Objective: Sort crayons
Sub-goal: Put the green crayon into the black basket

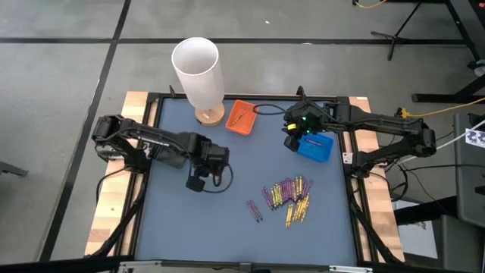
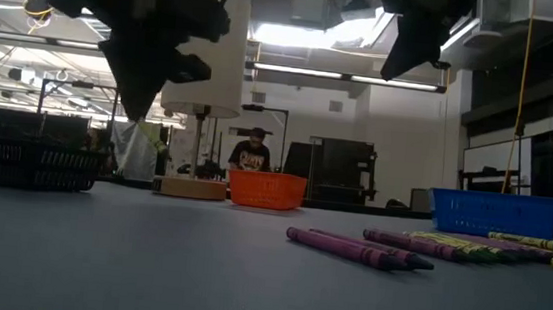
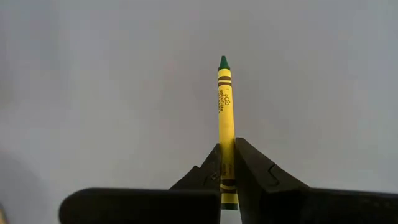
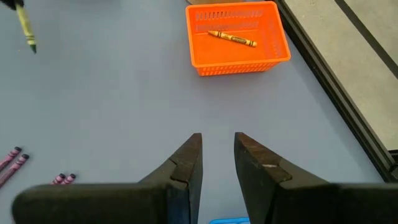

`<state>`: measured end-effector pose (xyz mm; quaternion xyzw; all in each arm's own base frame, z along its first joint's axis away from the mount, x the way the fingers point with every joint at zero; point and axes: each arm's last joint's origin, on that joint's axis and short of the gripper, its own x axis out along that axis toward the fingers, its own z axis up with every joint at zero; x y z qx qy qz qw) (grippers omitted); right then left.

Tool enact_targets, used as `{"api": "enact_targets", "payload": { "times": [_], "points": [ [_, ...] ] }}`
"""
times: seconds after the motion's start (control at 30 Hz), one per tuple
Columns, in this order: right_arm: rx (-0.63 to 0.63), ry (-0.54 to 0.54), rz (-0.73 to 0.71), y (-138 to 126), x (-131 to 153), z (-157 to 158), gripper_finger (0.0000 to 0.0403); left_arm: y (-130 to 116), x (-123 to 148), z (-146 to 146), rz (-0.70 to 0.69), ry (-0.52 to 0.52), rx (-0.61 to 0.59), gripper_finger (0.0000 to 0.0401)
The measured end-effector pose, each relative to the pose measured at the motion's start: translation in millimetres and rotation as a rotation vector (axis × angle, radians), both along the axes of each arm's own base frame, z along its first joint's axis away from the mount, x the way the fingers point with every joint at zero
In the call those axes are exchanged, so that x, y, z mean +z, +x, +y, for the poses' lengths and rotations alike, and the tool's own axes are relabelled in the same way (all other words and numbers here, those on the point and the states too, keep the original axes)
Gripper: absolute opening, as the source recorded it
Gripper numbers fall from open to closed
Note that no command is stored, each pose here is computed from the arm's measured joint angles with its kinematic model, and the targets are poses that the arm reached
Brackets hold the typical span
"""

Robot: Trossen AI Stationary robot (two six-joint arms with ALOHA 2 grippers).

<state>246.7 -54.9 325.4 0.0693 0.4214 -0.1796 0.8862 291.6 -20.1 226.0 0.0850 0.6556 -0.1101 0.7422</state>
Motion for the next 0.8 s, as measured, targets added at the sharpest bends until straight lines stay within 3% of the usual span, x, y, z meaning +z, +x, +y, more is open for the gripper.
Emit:
{"api": "enact_targets", "payload": {
  "times": [0.37, 0.8],
  "points": [
    [0.000, 0.000, 0.002, -0.2, -0.1, 0.0, 0.0090, -31.3, 15.6, 25.7, 0.179, 0.041, 0.108, 0.0007],
    [0.000, 0.002, 0.005, -0.4, -0.3, 0.2, 0.0090, -105.6, 28.2, 46.7, 0.122, 0.064, 0.285, 0.0007]
  ]
}}
